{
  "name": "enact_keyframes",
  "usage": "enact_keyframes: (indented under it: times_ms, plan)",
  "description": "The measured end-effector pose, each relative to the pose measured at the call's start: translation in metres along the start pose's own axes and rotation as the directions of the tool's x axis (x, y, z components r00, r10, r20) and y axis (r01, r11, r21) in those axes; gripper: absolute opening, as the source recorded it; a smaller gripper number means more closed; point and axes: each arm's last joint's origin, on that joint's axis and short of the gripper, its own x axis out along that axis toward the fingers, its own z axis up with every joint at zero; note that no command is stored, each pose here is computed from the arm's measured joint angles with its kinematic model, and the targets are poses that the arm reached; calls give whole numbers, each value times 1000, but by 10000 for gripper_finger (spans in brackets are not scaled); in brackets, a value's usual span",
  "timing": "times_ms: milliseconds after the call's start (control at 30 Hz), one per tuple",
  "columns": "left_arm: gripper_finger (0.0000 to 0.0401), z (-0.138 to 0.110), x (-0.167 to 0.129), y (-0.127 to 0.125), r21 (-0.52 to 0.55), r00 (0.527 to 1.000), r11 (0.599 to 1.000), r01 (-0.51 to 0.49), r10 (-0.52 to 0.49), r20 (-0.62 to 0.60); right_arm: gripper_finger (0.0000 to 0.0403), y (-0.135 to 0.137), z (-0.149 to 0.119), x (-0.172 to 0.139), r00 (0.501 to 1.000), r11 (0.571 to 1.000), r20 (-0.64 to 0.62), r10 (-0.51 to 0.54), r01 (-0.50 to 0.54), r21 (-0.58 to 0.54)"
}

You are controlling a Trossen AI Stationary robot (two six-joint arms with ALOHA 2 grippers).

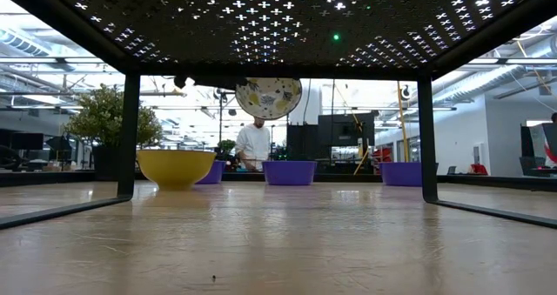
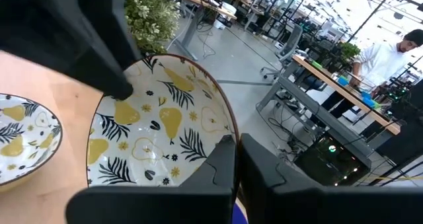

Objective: Pick & Place Mini bowls
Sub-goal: Stack the right patterned yellow bowl on the patterned yellow bowl on the shelf

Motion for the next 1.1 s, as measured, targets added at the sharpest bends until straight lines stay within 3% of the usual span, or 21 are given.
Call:
enact_keyframes:
  times_ms: [600,900,1100]
  plan:
    - [132,1,2,5,15,999,999,33,-32,-17,0,1,3,0,997,998,42,68,-68,6]
    - [24,1,2,6,10,1000,1000,6,-6,-10,1,1,6,-1,995,997,62,73,-75,29]
    - [21,1,3,6,15,1000,1000,-1,1,-11,1,3,6,-2,993,995,66,95,-97,28]
